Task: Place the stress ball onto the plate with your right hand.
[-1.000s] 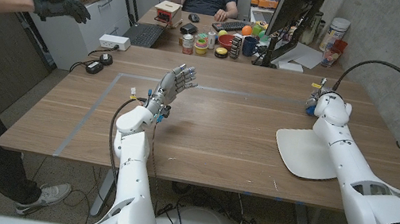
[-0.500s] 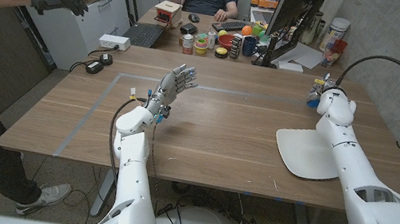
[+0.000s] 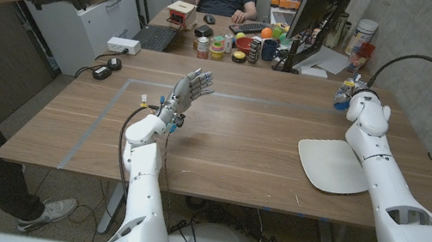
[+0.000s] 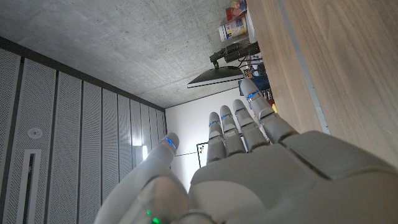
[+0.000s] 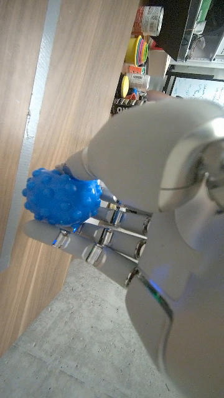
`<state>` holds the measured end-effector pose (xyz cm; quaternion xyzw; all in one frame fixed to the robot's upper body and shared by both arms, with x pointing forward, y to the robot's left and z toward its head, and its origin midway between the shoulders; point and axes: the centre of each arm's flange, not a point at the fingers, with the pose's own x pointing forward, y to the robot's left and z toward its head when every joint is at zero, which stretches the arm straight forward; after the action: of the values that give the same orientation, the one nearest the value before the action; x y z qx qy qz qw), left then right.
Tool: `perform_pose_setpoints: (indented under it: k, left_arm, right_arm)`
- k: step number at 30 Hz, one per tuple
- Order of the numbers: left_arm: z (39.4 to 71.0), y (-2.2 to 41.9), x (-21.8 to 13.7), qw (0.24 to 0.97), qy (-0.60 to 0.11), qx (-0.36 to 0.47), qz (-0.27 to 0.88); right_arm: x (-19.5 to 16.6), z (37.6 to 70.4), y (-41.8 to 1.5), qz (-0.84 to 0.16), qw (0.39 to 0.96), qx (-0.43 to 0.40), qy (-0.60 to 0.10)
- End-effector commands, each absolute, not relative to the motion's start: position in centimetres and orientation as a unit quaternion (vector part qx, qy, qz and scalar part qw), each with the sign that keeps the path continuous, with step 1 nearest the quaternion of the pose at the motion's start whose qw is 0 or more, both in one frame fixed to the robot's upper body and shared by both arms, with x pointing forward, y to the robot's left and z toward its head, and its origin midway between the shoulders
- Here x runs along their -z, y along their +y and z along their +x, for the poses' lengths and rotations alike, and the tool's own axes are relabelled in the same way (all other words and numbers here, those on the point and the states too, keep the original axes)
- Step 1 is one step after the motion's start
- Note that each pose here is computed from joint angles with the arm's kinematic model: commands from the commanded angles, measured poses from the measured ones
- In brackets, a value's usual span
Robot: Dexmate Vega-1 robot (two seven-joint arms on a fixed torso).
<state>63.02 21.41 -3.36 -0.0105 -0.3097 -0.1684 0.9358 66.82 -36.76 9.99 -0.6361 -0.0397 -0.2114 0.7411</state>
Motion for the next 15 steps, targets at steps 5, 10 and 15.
perform_pose_setpoints:
  k: [5, 10, 15]
  left_arm:
    - [62.9, 20.9, 3.1, 0.933, -0.313, 0.178, -0.008]
    - [63.0, 20.9, 2.7, 0.931, -0.317, 0.182, -0.007]
    - [63.1, 20.7, 2.6, 0.93, -0.318, 0.187, -0.008]
  right_arm:
    - [-11.0, 63.6, -37.1, -0.639, 0.734, 0.22, -0.068]
    - [-11.0, 62.6, -37.1, -0.641, 0.731, 0.222, -0.075]
    - [-11.0, 61.6, -37.1, -0.642, 0.729, 0.223, -0.084]
